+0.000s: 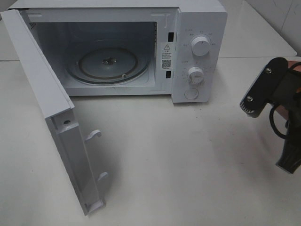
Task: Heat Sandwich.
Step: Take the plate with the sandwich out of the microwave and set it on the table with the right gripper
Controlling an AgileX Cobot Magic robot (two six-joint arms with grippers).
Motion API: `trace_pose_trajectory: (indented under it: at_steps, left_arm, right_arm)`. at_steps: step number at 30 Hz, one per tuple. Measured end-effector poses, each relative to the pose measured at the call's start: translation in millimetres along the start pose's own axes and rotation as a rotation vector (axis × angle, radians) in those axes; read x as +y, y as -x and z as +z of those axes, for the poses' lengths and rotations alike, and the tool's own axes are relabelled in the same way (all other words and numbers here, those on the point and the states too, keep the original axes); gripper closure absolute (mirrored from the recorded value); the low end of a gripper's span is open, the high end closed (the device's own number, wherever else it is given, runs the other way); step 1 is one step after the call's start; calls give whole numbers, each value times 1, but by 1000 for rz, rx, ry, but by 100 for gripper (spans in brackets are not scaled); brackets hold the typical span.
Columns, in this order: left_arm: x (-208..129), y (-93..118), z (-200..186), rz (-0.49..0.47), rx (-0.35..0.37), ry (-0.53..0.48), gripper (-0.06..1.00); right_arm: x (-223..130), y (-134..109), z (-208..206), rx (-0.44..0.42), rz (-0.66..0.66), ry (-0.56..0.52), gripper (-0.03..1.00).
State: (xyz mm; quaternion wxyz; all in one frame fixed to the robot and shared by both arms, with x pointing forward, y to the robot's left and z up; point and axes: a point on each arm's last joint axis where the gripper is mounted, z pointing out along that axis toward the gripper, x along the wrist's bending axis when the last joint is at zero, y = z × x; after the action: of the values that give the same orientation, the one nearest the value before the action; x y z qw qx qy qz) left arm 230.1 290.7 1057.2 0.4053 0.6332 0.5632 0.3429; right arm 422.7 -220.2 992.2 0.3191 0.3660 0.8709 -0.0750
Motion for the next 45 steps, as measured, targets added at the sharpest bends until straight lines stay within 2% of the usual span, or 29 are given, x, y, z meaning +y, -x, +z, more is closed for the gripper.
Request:
trace_pose_trajectory:
  at_steps: [8,14,31,41,45]
  left_arm:
    - [0,0,0,0,0,0,-3]
    - [0,0,0,0,0,0,-3]
    - [0,0,0,0,0,0,-3]
    - [0,0,0,0,0,0,-3]
    - [0,0,0,0,0,0,-3]
  right_arm:
    - [30,-2,17,-31,125,-111,85]
    - [36,1,29,-37,201,-154,85]
    - [16,29,75,-61,376,-349,85]
    - [8,32,99,-61,427,-413,85]
    - [4,25,109,-54,422,-435,85]
